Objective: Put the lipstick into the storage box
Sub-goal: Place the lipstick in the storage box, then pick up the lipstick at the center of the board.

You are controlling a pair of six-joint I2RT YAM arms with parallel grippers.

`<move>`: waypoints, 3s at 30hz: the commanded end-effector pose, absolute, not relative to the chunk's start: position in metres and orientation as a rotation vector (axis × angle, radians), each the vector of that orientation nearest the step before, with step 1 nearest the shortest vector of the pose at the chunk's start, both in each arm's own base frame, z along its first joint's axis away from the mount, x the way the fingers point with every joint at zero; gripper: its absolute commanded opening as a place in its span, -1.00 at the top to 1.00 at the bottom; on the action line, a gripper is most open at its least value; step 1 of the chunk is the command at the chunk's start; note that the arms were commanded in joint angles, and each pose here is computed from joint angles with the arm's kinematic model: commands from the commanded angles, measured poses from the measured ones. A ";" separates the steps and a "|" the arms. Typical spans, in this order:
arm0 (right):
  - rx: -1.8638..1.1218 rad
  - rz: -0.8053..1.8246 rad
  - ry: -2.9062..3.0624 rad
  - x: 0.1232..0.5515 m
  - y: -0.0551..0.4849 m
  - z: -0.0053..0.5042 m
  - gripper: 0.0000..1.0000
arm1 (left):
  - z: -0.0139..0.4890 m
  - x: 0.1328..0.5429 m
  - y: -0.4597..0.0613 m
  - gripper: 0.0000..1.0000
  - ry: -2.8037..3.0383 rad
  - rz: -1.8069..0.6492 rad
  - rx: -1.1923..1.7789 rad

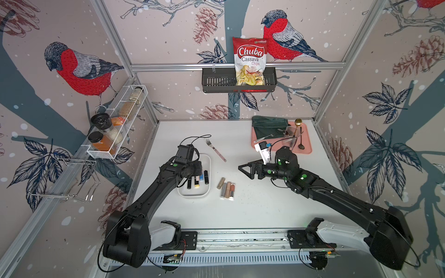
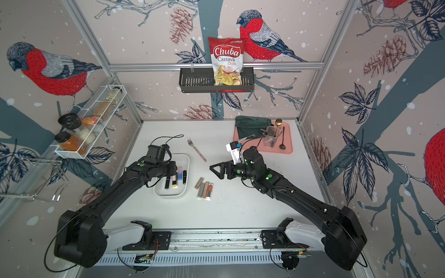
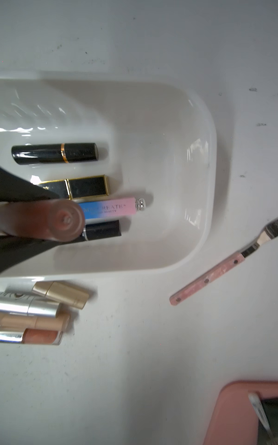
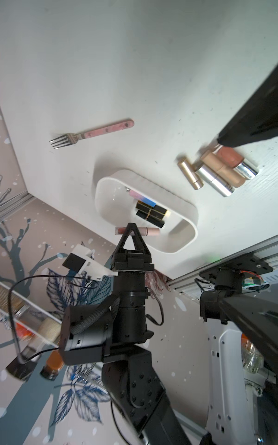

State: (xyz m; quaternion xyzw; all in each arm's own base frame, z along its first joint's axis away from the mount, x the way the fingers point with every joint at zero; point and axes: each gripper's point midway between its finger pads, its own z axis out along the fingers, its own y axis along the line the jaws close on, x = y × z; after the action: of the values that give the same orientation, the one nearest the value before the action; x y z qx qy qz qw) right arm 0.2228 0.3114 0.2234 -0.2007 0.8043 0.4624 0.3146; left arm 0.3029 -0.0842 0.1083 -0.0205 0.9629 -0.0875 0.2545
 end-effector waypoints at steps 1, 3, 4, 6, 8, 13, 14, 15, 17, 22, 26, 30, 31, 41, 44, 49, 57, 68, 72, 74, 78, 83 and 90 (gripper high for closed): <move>-0.541 1.134 2.146 0.226 0.312 0.214 -1.00 | 0.091 0.301 -0.068 0.93 2.678 -0.120 -0.061; -0.537 1.126 2.150 0.226 0.312 0.212 -1.00 | 0.082 0.301 -0.065 0.95 2.708 -0.110 -0.071; -0.535 1.123 2.151 0.227 0.312 0.211 -1.00 | 0.079 0.301 -0.063 0.96 2.717 -0.104 -0.076; -0.527 1.114 2.156 0.228 0.311 0.208 -1.00 | 0.074 0.302 -0.059 0.96 2.723 -0.106 -0.093; -0.525 1.110 2.158 0.228 0.310 0.206 -1.00 | 0.073 0.304 -0.053 0.96 2.723 -0.101 -0.114; -0.519 1.103 2.176 0.226 0.308 0.200 -1.00 | 0.066 0.307 -0.049 0.96 2.743 -0.111 -0.122; -0.515 1.095 2.187 0.227 0.307 0.198 -1.00 | 0.063 0.307 -0.050 0.95 2.750 -0.113 -0.118; -0.508 1.085 2.198 0.227 0.306 0.196 -1.00 | 0.061 0.307 -0.051 0.94 2.755 -0.122 -0.114; -0.494 1.059 2.228 0.229 0.305 0.191 -1.00 | 0.056 0.307 -0.050 0.92 2.766 -0.125 -0.116; -0.471 1.004 2.301 0.232 0.303 0.179 -0.98 | 0.047 0.307 -0.049 0.79 2.797 -0.125 -0.114; -0.458 0.940 2.375 0.233 0.301 0.163 -0.94 | 0.046 0.307 -0.049 0.58 2.801 -0.135 -0.117; -0.456 0.836 2.460 0.232 0.300 0.142 -0.88 | 0.048 0.309 -0.051 0.44 2.790 -0.155 -0.116; -0.457 0.805 2.485 0.231 0.300 0.136 -0.86 | 0.049 0.309 -0.052 0.40 2.788 -0.163 -0.114; -0.563 0.551 2.655 0.213 0.323 0.083 -0.59 | 0.070 0.314 -0.055 0.04 2.704 -0.206 -0.104; -0.590 0.476 2.689 0.209 0.329 0.068 -0.48 | 0.096 0.319 -0.065 -0.06 2.601 -0.292 -0.064; -0.612 0.410 2.727 0.204 0.337 0.051 -0.32 | 0.146 0.321 -0.084 -0.12 2.383 -0.444 0.016; -0.634 0.357 2.747 0.199 0.348 0.040 -0.21 | 0.174 0.314 -0.111 -0.21 2.239 -0.645 0.121; -0.649 0.284 2.760 0.196 0.342 0.032 -0.13 | 0.171 0.314 -0.114 -0.21 2.252 -0.663 0.135; -0.650 0.273 2.764 0.194 0.339 0.029 -0.11 | 0.169 0.314 -0.113 -0.21 2.261 -0.661 0.130; -0.649 0.265 2.764 0.194 0.338 0.029 -0.11 | 0.168 0.315 -0.113 -0.21 2.261 -0.661 0.129; -0.651 0.258 2.763 0.194 0.336 0.030 -0.11 | 0.168 0.315 -0.113 -0.21 2.264 -0.658 0.129; -0.654 0.212 2.772 0.193 0.328 0.027 -0.11 | 0.167 0.315 -0.113 -0.21 2.266 -0.656 0.126; -0.668 0.174 2.779 0.188 0.322 0.022 -0.02 | 0.166 0.315 -0.113 -0.21 2.271 -0.658 0.125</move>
State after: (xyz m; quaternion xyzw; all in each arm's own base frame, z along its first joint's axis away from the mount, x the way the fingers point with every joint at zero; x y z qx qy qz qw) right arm 0.1879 0.3294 0.0231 -0.2335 0.9596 0.0768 0.1368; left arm 0.3092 -0.1124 0.1583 0.0414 0.8957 -0.2570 0.3605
